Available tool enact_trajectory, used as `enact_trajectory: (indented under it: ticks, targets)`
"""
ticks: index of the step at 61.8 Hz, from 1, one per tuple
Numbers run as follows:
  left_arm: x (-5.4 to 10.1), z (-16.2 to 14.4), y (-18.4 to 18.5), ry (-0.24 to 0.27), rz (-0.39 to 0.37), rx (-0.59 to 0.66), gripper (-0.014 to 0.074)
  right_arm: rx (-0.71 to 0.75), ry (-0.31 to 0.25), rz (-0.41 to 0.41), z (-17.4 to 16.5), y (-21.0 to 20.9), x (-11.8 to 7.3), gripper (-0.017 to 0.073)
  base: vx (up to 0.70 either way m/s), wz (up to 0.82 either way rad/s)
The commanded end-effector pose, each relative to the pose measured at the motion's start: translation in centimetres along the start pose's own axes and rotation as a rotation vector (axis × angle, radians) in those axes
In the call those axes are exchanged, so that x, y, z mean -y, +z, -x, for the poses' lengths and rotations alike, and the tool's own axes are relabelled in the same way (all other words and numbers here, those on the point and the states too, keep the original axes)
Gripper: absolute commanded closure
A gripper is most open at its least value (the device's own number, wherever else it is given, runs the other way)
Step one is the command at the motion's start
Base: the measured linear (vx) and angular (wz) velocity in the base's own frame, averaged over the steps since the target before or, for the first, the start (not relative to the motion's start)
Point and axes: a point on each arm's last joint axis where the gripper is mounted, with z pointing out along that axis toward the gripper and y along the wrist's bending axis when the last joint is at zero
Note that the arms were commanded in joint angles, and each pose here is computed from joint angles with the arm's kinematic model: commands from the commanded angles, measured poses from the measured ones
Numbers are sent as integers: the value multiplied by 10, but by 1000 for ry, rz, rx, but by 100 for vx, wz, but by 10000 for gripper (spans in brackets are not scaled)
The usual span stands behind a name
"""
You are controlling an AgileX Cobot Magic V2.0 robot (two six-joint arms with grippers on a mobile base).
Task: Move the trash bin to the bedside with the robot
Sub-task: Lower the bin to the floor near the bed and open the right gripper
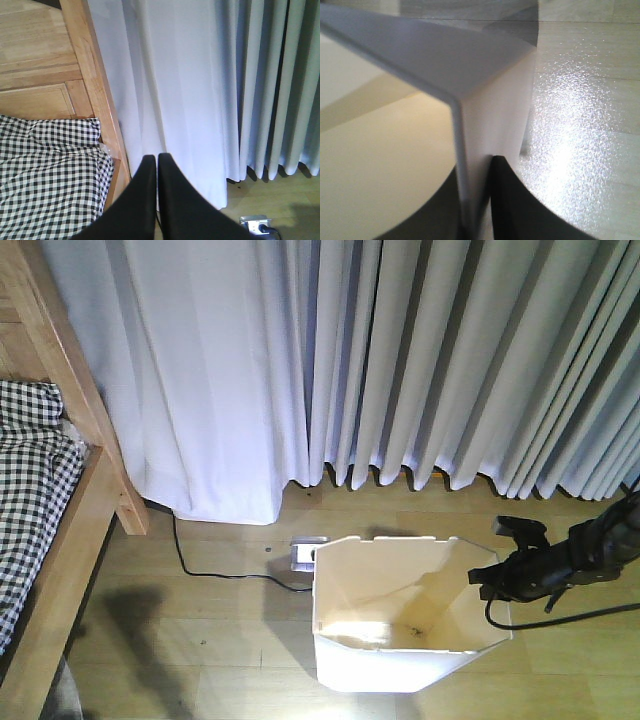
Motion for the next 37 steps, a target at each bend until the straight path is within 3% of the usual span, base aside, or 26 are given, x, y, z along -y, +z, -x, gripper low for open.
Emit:
enact_trajectory:
  ticks: [1,16,26,37]
  targets:
    - [2,-2,2,-11,-12,55,599,122,14,211,37,-14,-18,566,0,0]
    - [2,-2,2,-11,-12,55,599,141,49,236,57,25,-8,566,0,0]
    - [2,-2,2,-11,-12,55,599,111,5,250,67,49,-15,566,0,0]
    - [2,-2,2,-11,-12,55,599,108,43,253,77,76,-20,561,0,0]
